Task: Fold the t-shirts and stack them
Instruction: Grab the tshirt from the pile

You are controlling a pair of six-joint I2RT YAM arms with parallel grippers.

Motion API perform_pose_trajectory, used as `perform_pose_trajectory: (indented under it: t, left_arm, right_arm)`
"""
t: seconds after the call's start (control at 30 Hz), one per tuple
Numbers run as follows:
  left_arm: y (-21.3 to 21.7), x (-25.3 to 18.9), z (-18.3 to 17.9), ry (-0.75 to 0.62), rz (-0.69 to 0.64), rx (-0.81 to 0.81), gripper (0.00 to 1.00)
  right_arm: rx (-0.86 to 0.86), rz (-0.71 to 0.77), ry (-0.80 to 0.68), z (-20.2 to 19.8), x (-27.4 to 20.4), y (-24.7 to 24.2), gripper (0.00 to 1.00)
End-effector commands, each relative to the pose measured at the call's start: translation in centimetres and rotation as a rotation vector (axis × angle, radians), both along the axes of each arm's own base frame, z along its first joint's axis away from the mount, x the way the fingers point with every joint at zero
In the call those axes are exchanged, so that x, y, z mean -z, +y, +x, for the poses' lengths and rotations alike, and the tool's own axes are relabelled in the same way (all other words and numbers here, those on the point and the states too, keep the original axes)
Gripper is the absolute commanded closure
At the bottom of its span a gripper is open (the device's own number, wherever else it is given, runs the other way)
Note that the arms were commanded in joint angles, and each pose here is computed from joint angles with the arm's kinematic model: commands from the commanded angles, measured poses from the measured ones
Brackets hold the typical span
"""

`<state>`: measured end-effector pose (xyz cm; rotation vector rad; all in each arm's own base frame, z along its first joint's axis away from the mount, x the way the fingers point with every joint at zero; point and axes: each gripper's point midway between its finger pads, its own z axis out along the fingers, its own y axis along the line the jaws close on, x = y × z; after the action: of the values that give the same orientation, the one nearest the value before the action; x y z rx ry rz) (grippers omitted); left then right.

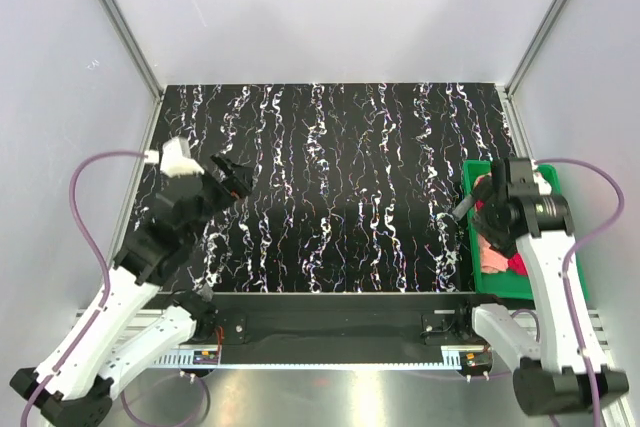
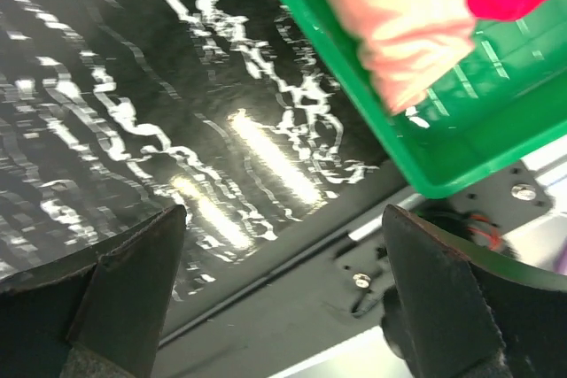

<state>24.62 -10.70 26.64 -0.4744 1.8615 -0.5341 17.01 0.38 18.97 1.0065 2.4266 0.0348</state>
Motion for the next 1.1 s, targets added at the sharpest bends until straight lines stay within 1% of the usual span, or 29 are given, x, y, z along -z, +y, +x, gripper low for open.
perform_pose_trajectory:
  t: [0.0, 0.03, 0.07, 0.1, 0.13, 0.17, 0.2, 0.23, 0.27, 0.3, 0.33, 0.37, 0.4, 0.43, 0.47, 0.53, 0.6, 0.7, 0.77, 0.93, 0.97, 1.07]
  left_arm:
    - [-1.3, -4.1, 0.2, -0.037, 0.141, 0.188, 0.01]
    - [-1.9, -3.2, 0.9, 0.019, 0.196, 0.228, 0.01]
    - [-1.9, -4.3, 0.7, 0.025, 0.267, 0.279, 0.01]
    - [-2.2, -4.4, 0.9, 0.051, 0.295, 0.315, 0.01]
    - [-2.6, -3.3, 1.7, 0.11, 0.337, 0.339, 0.01]
    - [-2.4, -4.1, 1.6, 0.127, 0.381, 0.363, 0.01]
    - [-2.7, -3.3, 2.2, 0.176, 0.407, 0.387, 0.01]
    - [-2.9, -3.2, 2.3, 0.191, 0.425, 0.411, 0.01]
    - [-2.9, -3.5, 2.2, 0.19, 0.463, 0.459, 0.01]
    - [-4.1, -3.4, 1.8, 0.187, 0.449, 0.543, 0.01]
    - [-4.6, -3.2, 1.9, 0.184, 0.454, 0.584, 0.01]
    - [-5.4, -3.0, 1.6, 0.173, 0.455, 0.652, 0.01]
    - [-5.6, -3.0, 1.5, 0.166, 0.455, 0.676, 0.01]
    - [-5.7, -3.1, 1.6, 0.155, 0.463, 0.688, 0.01]
    - [-5.6, -2.9, 1.7, 0.157, 0.466, 0.685, 0.01]
    - [-4.8, -2.6, 2.5, 0.161, 0.491, 0.633, 0.01]
    - [-4.3, -1.7, 3.0, 0.179, 0.509, 0.595, 0.01]
    - [-4.7, -0.4, 3.2, 0.195, 0.534, 0.644, 0.01]
    - [-4.7, 0.0, 3.0, 0.194, 0.557, 0.665, 0.01]
    - [-3.8, 0.6, 2.4, 0.197, 0.584, 0.65, 0.03]
    - [-3.7, 1.0, 2.2, 0.206, 0.587, 0.652, 0.04]
    - [-3.2, 0.9, 2.2, 0.204, 0.597, 0.632, 0.04]
  right_arm:
    - [-0.01, -0.107, 0.083, 0.3, -0.5, -1.8, 0.0]
    - [0.001, -0.105, 0.08, 0.7, -0.9, -1.8, 0.0]
    - [0.015, -0.114, 0.12, 0.8, -0.7, -2.0, 0.0]
    - [0.036, -0.12, 0.131, 0.9, -0.8, -2.2, 0.0]
    - [0.061, -0.128, 0.133, 1.1, -1.1, -2.4, 0.0]
    - [0.064, -0.149, 0.149, 1.5, -0.9, -2.7, 0.0]
    - [0.077, -0.163, 0.154, 1.8, -0.9, -3.1, 0.01]
    - [0.124, -0.169, 0.145, 2.2, -1.1, -3.4, 0.03]
    - [0.164, -0.209, 0.171, 2.3, -1.0, -4.2, 0.06]
    - [0.2, -0.213, 0.175, 2.5, -1.0, -4.6, 0.09]
    - [0.248, -0.205, 0.157, 3.2, -1.2, -4.9, 0.14]
    - [0.298, -0.187, 0.167, 3.6, -0.7, -5.6, 0.16]
    - [0.312, -0.165, 0.158, 4.3, -0.5, -5.7, 0.17]
    - [0.331, -0.139, 0.128, 5.4, -0.3, -5.9, 0.19]
    - [0.335, -0.108, 0.144, 6.1, 0.3, -5.8, 0.2]
    - [0.359, -0.103, 0.141, 6.9, 0.9, -6.7, 0.23]
    - [0.39, -0.148, 0.176, 7.0, 1.8, -7.8, 0.28]
    - [0.362, -0.207, 0.231, 7.0, 3.9, -9.4, 0.32]
    - [0.358, -0.246, 0.225, 7.6, 4.9, -10.6, 0.39]
    - [0.358, -0.276, 0.295, 6.7, 7.9, -12.5, 0.43]
    - [0.351, -0.276, 0.255, 7.7, 8.1, -12.7, 0.43]
    - [0.333, -0.263, 0.216, 8.7, 9.0, -12.7, 0.42]
